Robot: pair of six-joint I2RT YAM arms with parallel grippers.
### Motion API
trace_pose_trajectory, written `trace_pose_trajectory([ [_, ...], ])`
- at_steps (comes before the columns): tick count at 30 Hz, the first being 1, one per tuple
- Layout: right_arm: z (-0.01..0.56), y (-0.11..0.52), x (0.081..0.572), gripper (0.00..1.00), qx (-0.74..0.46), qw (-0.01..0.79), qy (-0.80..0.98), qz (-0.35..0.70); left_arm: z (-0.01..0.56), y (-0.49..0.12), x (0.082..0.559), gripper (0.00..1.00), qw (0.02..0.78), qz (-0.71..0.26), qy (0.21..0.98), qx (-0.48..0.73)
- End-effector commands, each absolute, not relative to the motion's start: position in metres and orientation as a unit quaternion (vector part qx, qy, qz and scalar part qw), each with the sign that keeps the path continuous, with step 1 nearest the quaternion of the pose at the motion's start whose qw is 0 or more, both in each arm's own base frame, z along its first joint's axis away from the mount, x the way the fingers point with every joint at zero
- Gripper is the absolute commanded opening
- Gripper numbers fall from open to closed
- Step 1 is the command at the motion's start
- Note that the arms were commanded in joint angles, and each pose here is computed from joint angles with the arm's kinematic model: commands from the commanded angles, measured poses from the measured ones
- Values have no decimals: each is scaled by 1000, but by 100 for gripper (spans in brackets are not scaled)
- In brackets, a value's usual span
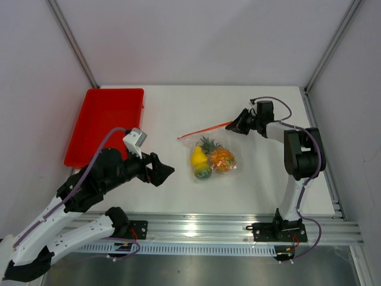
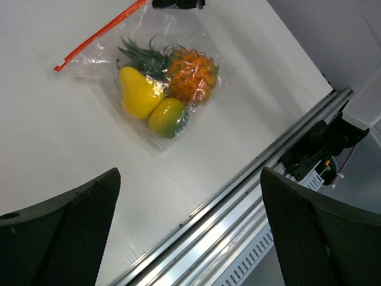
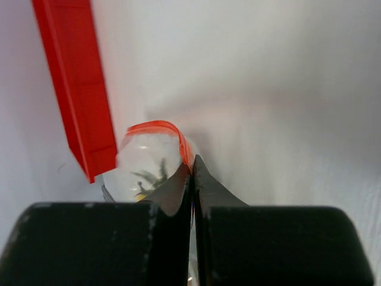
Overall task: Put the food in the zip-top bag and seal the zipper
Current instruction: Place the zipper food storage bag at the center of the board.
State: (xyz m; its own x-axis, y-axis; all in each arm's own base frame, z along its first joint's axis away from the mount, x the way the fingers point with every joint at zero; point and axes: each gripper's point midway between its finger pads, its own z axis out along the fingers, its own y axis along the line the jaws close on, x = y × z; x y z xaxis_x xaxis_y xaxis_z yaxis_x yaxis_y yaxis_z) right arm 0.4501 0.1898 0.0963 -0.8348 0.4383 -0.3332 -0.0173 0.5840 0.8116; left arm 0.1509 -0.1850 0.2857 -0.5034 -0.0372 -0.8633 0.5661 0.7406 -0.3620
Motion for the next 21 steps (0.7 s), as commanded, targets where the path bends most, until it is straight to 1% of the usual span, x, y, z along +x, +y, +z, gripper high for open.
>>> trace_pose_trajectory([
  [1, 76, 196, 457, 0, 111, 249, 864, 424, 293, -199, 144, 99, 475, -357, 781, 194],
  [6, 57, 195, 457, 0, 107, 248, 881, 389, 282, -200, 145, 99, 470, -355, 785, 193],
  [7, 55, 194, 457, 2, 107, 250, 883, 382, 281, -201, 146, 99, 471, -357, 783, 193],
  [10, 52, 188, 457, 15, 108, 261, 890, 358, 276, -205, 147, 100, 468, -359, 784, 194],
  [11, 46, 186, 451, 24, 110, 248, 897, 348, 273, -207, 148, 99, 466, -359, 785, 194],
  [13, 47, 180, 455, 35, 114, 258, 901, 330, 271, -209, 147, 100, 464, -363, 783, 201],
  [14, 46, 177, 454, 47, 118, 254, 905, 320, 271, -210, 148, 100, 465, -361, 782, 206],
  [16, 59, 172, 464, 55, 112, 274, 906, 301, 273, -206, 155, 99, 479, -340, 782, 209],
  [17, 62, 169, 463, 68, 112, 272, 910, 291, 273, -204, 158, 99, 482, -330, 784, 210],
  [19, 80, 160, 471, 82, 104, 298, 911, 264, 275, -200, 168, 100, 488, -301, 791, 214],
  [20, 92, 157, 473, 94, 100, 304, 912, 256, 273, -199, 171, 99, 486, -294, 795, 214],
  [21, 101, 153, 475, 98, 98, 314, 912, 246, 274, -196, 183, 100, 486, -283, 801, 205],
])
